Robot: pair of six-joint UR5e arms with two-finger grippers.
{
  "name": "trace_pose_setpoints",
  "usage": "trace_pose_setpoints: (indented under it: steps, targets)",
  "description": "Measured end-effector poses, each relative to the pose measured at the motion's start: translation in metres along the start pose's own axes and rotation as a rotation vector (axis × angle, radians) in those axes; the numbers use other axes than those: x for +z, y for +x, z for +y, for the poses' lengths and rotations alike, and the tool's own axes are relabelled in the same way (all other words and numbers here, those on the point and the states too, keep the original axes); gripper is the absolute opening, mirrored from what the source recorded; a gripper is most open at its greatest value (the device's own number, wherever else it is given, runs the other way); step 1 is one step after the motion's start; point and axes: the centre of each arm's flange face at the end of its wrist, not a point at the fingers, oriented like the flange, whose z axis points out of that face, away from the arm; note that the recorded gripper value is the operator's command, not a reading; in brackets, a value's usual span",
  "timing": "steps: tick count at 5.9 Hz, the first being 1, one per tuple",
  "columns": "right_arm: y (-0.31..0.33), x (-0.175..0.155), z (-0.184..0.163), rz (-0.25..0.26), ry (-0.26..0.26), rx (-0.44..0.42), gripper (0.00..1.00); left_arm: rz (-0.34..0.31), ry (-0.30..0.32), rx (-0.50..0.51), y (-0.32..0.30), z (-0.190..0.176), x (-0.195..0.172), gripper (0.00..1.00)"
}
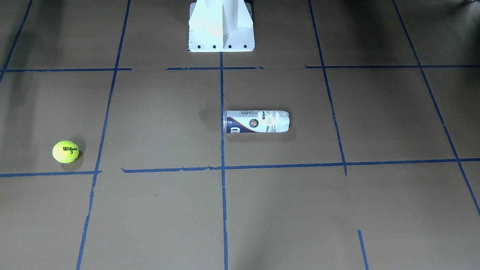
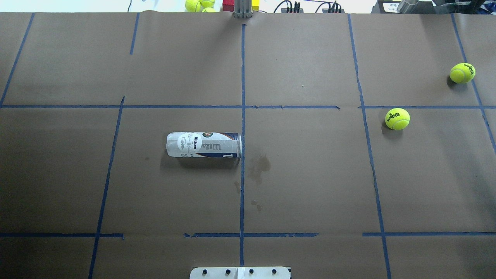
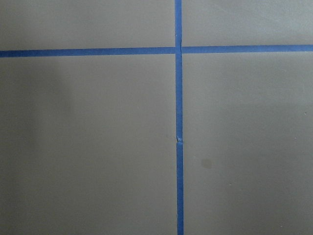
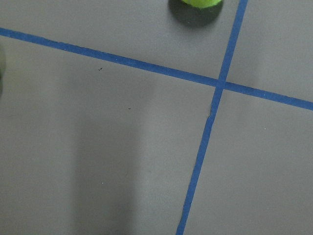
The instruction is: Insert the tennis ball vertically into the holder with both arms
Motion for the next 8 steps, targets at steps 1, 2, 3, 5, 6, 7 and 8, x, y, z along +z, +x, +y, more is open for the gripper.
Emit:
trace_pose_setpoints:
  steps: [1,2,3,5,6,7,8]
  targets:
    - [0.0,0.0,0.0,0.0,0.0,0.0,1.0,-0.004,-0.001,0.01,0.0003,0.0026,0.0003,1.0]
    - [0.0,0.0,0.0,0.0,0.0,0.0,1.0,-0.013,0.0,0.025,0.0004,0.006,0.0002,1.0]
    - [0.0,0.0,0.0,0.0,0.0,0.0,1.0,-0.016,0.004,0.033,0.0013,0.0075,-0.0009,1.0]
    - [-0.001,-0.0012,-0.0012,0.0,0.002,-0.001,1.0,-0.025,0.01,0.038,0.0018,0.0074,-0.0018,1.0]
    - [-0.002,-0.0022,-0.0021,0.0,0.005,-0.002,1.0,-0.022,0.015,0.043,0.0034,0.0065,-0.0029,1.0]
    - [-0.0021,-0.0023,-0.0023,-0.001,0.005,-0.002,1.0,-0.021,0.019,0.048,0.005,0.005,-0.0041,1.0]
    - [-0.0015,-0.0017,-0.0023,-0.001,0.004,0.0,1.0,-0.02,0.025,0.057,0.0064,0.0039,-0.0054,1.0]
